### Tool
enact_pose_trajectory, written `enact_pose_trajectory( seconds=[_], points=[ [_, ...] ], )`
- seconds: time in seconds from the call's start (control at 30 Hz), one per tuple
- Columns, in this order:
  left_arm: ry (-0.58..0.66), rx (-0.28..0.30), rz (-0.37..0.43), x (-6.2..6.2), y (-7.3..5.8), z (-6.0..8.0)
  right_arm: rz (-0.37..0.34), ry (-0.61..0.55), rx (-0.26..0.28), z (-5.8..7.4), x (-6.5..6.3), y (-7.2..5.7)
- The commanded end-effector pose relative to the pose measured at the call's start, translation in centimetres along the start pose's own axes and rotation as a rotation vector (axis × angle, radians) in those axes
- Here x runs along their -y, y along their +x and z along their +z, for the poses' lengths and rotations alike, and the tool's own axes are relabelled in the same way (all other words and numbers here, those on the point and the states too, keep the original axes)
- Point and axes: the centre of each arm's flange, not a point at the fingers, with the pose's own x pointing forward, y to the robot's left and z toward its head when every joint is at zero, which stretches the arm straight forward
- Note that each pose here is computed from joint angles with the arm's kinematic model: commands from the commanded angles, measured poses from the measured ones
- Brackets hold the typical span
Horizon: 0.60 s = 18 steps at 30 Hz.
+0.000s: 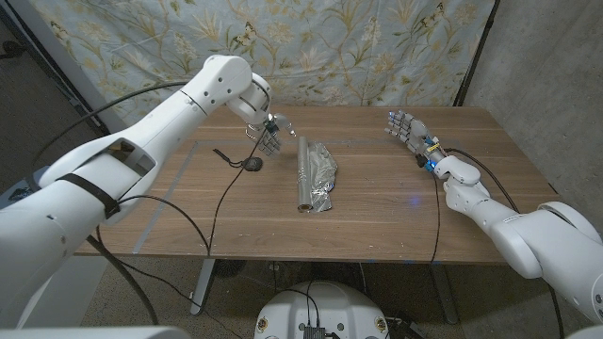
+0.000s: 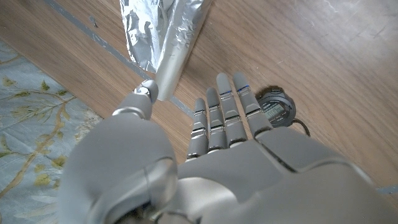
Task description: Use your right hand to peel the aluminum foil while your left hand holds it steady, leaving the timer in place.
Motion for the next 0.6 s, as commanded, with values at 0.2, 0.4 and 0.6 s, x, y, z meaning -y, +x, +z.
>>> enact_pose_trajectory(
  seconds=[0.2,0.4,0.6],
  points=[
    [0.044,-0.08,-0.029,1.0,1.5,1.2,-0.023,0.02,-0.003,-0.4,0.5,-0.2],
    [0.058,-0.108,-0.027,0.9,1.9,1.2,-0.032,0.025,-0.003,-0.5,0.5,-0.3],
    [0.078,-0.134,-0.036,0.9,2.3,1.4,-0.041,0.03,-0.002,-0.5,0.6,-0.3]
  ],
)
